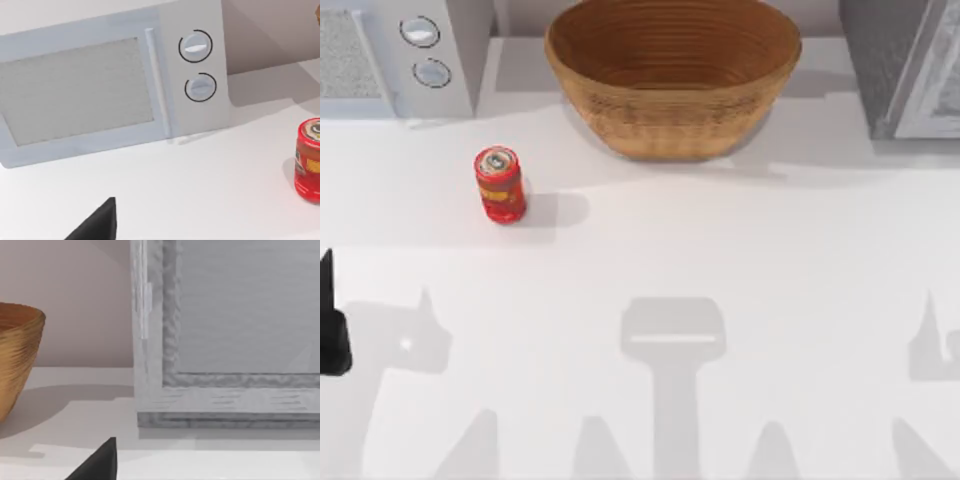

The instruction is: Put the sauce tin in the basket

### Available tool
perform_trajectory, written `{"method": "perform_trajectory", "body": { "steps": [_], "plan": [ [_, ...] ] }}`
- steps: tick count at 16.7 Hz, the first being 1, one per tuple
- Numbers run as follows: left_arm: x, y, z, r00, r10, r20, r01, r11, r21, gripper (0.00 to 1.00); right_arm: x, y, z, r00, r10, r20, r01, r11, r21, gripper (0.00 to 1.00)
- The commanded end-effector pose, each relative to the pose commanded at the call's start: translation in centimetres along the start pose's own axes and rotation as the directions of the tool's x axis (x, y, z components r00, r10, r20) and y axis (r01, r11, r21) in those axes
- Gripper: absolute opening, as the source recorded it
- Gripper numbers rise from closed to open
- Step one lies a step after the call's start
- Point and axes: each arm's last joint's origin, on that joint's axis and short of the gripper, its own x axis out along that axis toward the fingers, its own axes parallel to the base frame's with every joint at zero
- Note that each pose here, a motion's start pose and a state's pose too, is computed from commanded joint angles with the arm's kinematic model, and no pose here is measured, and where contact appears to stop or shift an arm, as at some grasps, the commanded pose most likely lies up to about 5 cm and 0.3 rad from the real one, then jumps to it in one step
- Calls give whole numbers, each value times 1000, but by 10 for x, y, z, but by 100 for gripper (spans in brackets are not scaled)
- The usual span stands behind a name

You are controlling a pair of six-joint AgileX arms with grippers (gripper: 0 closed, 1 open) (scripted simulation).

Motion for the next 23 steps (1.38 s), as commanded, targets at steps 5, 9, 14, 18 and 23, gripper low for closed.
{"method": "perform_trajectory", "body": {
  "steps": [5, 9, 14, 18, 23],
  "plan": [
    [18, 14, 35, 980, -131, -150, 153, 977, 147, 100, 0, 0, 0, 1000, 0, 0, 0, 1000, 0, 100],
    [41, 27, 55, 937, -244, -250, 299, 931, 211, 100, 0, 0, 0, 1000, 0, 0, 0, 1000, 0, 100],
    [76, 45, 69, 856, -392, -338, 480, 845, 237, 100, 0, 0, 0, 1000, 0, 0, 0, 1000, 0, 100],
    [107, 61, 73, 778, -508, -371, 607, 759, 235, 100, 0, 0, 0, 1000, 0, 0, 0, 1000, 0, 100],
    [147, 79, 69, 677, -639, -365, 731, 644, 226, 100, 0, 0, 0, 1000, 0, 0, 0, 1000, 0, 100]
  ]
}}
